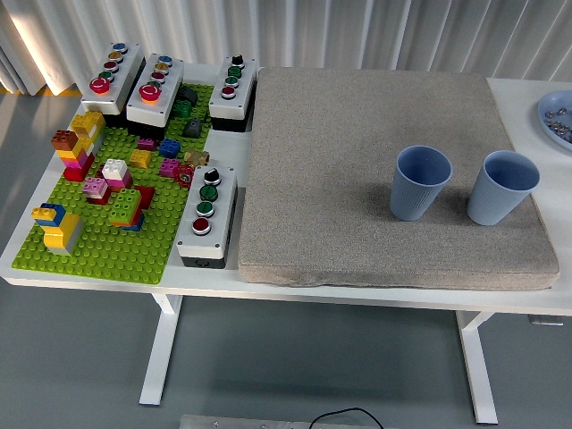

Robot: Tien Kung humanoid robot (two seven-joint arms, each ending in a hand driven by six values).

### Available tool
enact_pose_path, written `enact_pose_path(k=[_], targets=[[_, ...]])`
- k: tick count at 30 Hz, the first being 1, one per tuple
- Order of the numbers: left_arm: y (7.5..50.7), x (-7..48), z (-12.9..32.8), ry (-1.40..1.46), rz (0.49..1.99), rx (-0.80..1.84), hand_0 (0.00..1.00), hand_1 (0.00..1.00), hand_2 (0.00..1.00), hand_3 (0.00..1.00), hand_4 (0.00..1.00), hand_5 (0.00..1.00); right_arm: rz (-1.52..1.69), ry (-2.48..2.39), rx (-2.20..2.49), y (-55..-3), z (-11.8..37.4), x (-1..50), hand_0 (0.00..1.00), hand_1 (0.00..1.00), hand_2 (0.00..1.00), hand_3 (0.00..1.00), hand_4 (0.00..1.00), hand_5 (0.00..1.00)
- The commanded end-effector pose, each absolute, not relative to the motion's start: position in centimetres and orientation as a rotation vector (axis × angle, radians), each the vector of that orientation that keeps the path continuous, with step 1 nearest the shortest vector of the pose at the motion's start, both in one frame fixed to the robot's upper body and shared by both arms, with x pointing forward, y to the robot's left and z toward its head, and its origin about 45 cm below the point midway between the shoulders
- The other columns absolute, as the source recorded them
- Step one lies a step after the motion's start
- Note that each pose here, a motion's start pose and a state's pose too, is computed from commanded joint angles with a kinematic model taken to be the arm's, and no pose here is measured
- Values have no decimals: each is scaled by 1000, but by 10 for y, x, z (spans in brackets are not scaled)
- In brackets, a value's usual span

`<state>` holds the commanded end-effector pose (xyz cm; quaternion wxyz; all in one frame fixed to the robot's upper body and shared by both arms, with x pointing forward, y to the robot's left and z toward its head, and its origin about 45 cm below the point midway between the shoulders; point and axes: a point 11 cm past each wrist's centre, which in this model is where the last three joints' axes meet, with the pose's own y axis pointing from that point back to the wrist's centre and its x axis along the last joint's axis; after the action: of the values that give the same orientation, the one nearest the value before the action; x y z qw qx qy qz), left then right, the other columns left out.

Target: Pick cup pour cup place

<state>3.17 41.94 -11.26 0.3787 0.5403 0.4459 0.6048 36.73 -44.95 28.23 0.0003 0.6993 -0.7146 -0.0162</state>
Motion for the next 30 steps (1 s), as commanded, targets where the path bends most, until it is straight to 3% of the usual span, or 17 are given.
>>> enact_pose_path(k=[30], targets=[[415,37,-114,1127,1526,1378,713,775,825,669,504,938,-266,-2047,2135,-430,193,325,879,840,902,887,789,256]])
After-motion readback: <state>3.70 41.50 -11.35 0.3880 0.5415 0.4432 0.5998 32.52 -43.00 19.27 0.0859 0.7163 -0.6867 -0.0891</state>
